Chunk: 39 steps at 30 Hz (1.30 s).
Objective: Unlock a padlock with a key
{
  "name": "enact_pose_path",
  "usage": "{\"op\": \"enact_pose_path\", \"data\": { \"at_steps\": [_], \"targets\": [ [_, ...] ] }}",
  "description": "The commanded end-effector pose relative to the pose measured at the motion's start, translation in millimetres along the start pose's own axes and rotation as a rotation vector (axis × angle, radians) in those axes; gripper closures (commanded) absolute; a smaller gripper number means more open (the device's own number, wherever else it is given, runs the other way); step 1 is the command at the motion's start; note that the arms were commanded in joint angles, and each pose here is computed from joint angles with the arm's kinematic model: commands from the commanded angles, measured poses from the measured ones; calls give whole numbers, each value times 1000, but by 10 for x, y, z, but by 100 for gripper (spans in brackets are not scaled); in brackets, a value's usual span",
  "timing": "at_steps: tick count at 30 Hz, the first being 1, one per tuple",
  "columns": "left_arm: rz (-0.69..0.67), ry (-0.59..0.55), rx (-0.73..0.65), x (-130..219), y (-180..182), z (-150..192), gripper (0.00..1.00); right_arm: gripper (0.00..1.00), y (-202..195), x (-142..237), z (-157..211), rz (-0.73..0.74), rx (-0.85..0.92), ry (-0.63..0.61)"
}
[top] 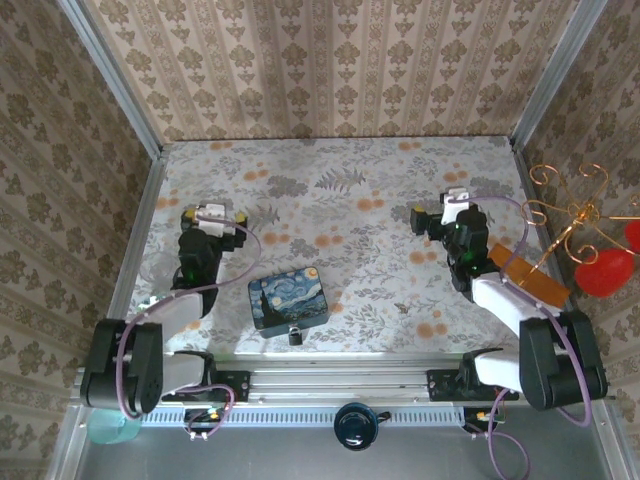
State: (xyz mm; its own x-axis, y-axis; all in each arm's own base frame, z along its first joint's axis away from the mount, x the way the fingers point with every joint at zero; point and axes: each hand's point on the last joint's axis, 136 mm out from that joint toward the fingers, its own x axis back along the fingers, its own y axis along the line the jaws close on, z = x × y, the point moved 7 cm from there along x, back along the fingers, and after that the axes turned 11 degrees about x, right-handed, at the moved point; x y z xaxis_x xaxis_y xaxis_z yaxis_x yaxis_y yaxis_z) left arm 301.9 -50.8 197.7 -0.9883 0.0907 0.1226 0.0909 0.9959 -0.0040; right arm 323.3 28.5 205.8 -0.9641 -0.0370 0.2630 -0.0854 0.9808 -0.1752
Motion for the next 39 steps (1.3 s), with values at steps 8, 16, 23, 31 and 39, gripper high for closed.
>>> {"op": "enact_pose_path", "data": {
  "at_steps": [8, 16, 23, 31, 39],
  "targets": [
    [-62, -25, 352, 352, 16, -556, 0, 0, -228, 433, -474, 59, -447, 92],
    [-14, 117, 562, 558, 173, -323, 0, 0, -31, 634, -450, -70, -381, 169],
    [60, 282, 482, 570, -174, 59, 0, 0, 458, 596, -409, -134, -213, 232],
    [151, 389, 405, 642, -557, 192, 0, 0, 955, 512, -395, -194, -132, 286],
    [241, 539, 302, 860, -933, 216, 0, 0, 1072, 672, -159, -177, -72, 476]
  ]
}}
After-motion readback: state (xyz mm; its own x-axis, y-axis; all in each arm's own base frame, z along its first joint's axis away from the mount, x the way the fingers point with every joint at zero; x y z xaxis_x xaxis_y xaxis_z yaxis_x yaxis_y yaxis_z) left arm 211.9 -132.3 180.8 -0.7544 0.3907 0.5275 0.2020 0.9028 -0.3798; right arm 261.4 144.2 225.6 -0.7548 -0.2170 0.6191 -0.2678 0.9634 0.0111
